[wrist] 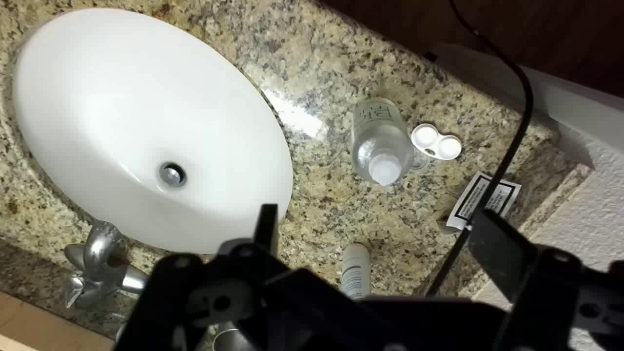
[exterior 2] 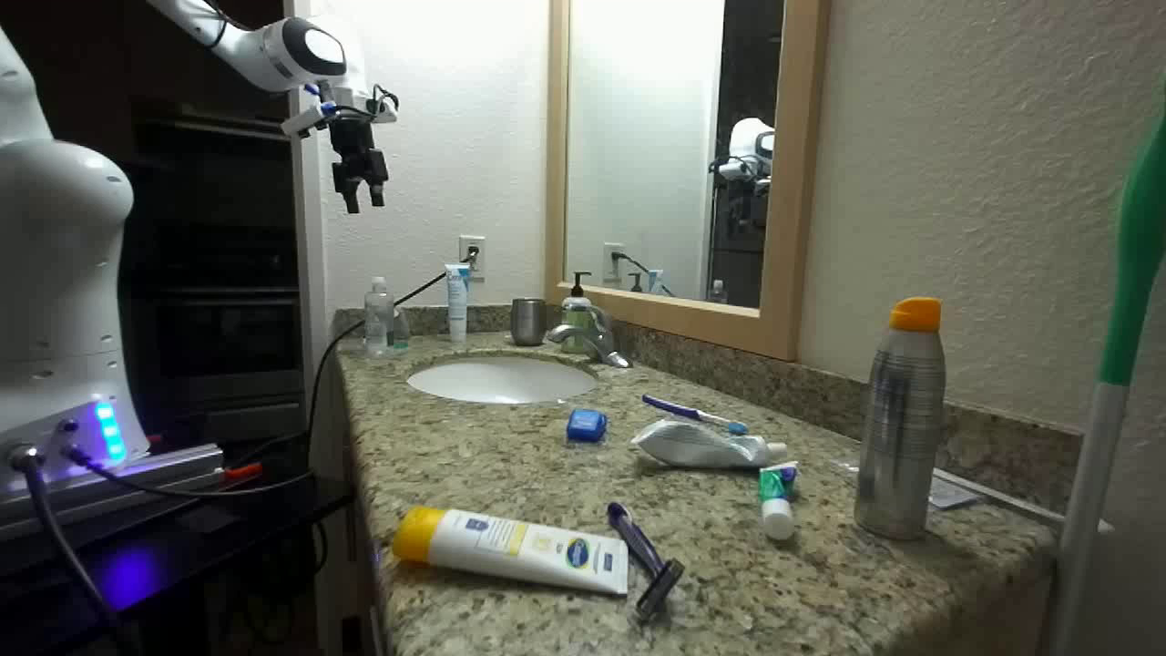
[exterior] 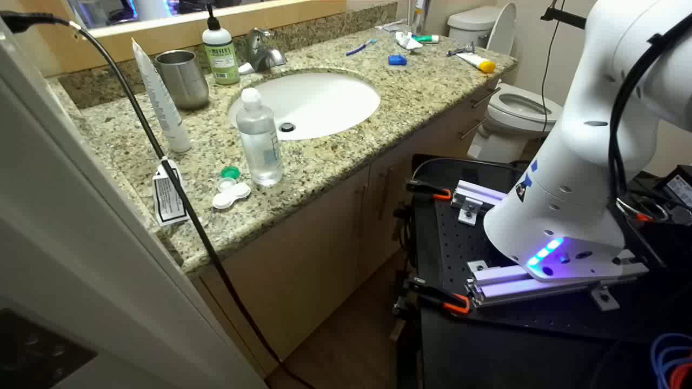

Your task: Move the white tube forward and move it backwards again

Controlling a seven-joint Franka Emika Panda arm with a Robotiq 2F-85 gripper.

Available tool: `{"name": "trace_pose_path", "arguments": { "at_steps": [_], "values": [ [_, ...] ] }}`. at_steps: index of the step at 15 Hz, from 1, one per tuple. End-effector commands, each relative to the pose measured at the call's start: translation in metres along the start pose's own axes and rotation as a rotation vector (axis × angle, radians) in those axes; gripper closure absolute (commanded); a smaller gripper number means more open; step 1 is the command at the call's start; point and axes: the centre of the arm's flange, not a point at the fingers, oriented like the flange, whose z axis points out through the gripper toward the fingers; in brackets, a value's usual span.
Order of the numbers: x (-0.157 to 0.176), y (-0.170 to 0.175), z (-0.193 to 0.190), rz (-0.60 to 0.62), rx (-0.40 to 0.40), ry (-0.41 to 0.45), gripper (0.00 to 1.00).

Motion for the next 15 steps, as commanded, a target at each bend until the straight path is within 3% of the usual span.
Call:
{"name": "trace_pose_path", "arguments": {
  "at_steps": [1, 2, 3, 6, 10, 15],
  "values": [
    [0.0, 0.0, 0.0, 0.0, 0.0, 0.0, 0.0],
    [0.0, 0.0, 0.0, 0.0, 0.0, 0.0, 0.0],
    [0.04, 0.034, -0.024, 0.042, 0.001, 0.004, 0.0],
    [0.071, 0.094, -0.042, 0.251, 0.059, 0.039, 0.0],
    [0.093, 0.217, -0.059, 0.494, 0.077, 0.08, 0.0],
    [0.103, 0.366, -0.052, 0.779, 0.026, 0.055, 0.0]
  ]
}}
